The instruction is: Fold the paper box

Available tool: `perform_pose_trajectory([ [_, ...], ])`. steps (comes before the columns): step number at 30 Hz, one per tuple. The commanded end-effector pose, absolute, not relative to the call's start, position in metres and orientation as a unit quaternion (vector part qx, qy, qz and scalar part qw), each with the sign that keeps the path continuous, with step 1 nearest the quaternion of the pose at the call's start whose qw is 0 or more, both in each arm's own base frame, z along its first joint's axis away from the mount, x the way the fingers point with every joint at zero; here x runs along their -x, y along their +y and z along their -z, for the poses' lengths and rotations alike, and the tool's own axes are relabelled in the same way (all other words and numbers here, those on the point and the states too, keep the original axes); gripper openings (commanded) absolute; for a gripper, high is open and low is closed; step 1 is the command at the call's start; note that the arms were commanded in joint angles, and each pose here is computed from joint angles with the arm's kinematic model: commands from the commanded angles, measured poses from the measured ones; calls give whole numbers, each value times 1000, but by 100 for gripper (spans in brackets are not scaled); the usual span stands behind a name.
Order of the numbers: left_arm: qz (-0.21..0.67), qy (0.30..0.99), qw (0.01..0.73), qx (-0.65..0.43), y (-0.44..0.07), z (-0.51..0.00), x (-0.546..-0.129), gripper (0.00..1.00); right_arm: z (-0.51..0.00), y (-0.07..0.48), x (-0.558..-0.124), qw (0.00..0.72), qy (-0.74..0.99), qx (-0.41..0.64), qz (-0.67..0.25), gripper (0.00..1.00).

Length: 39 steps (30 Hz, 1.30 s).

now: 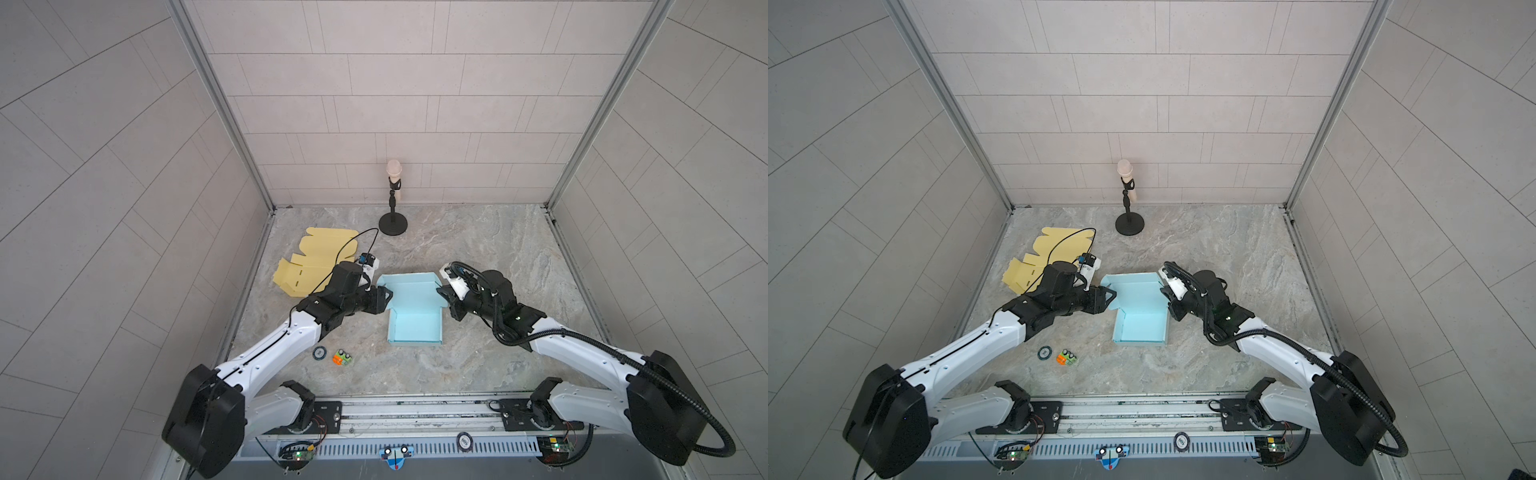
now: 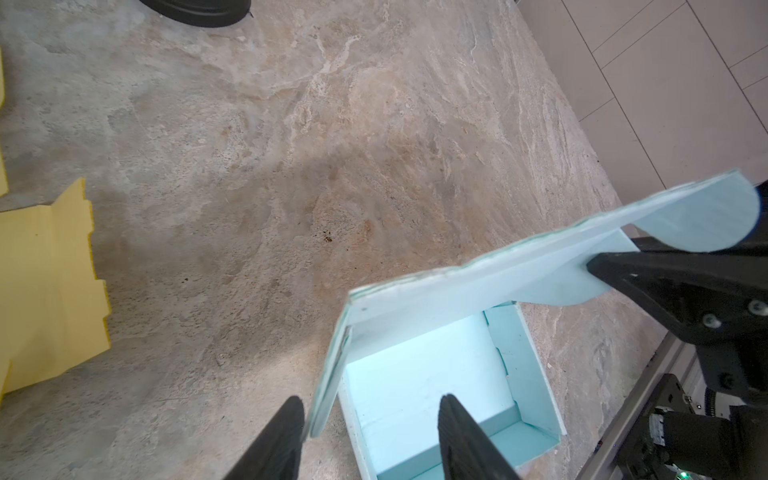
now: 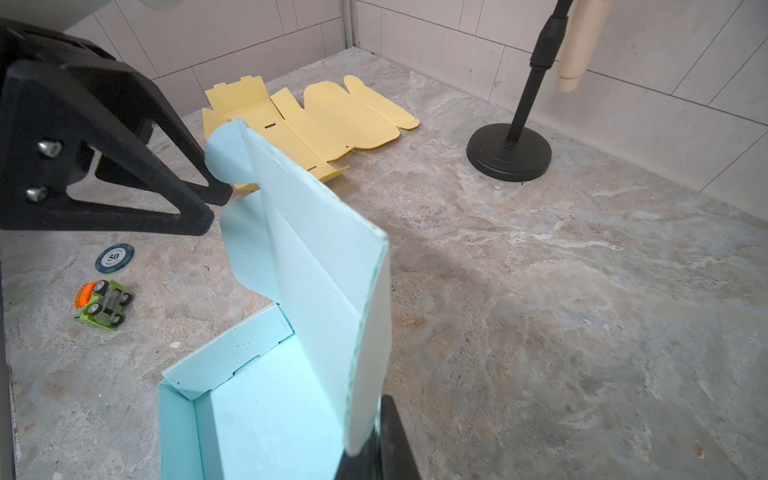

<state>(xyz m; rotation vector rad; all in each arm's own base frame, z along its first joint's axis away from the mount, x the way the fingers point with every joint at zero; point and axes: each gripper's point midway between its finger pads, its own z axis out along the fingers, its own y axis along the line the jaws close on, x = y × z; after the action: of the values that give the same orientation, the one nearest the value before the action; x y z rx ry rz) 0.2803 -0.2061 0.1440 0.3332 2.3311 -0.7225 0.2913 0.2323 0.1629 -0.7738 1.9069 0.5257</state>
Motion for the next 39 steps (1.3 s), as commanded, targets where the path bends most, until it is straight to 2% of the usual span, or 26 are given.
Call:
perform_pose_trajectory([
  [1, 279, 890, 337, -130, -208, -142, -284, 51, -164, 231, -296, 489, 787, 313, -210, 0],
  [6, 278, 893, 330, -126, -209, -133, -285, 43, -162, 230, -297, 488, 789, 309, -209, 0],
  [14, 270, 898, 325, -123, -206, -128, -284, 24, -162, 227, -299, 490, 791, 305, -204, 0],
  [29, 255, 902, 326, -121, -201, -126, -280, 5, -165, 222, -303, 491, 798, 291, -191, 0],
  [39, 247, 901, 333, -125, -202, -132, -282, 0, -161, 216, -306, 484, 812, 275, -177, 9],
])
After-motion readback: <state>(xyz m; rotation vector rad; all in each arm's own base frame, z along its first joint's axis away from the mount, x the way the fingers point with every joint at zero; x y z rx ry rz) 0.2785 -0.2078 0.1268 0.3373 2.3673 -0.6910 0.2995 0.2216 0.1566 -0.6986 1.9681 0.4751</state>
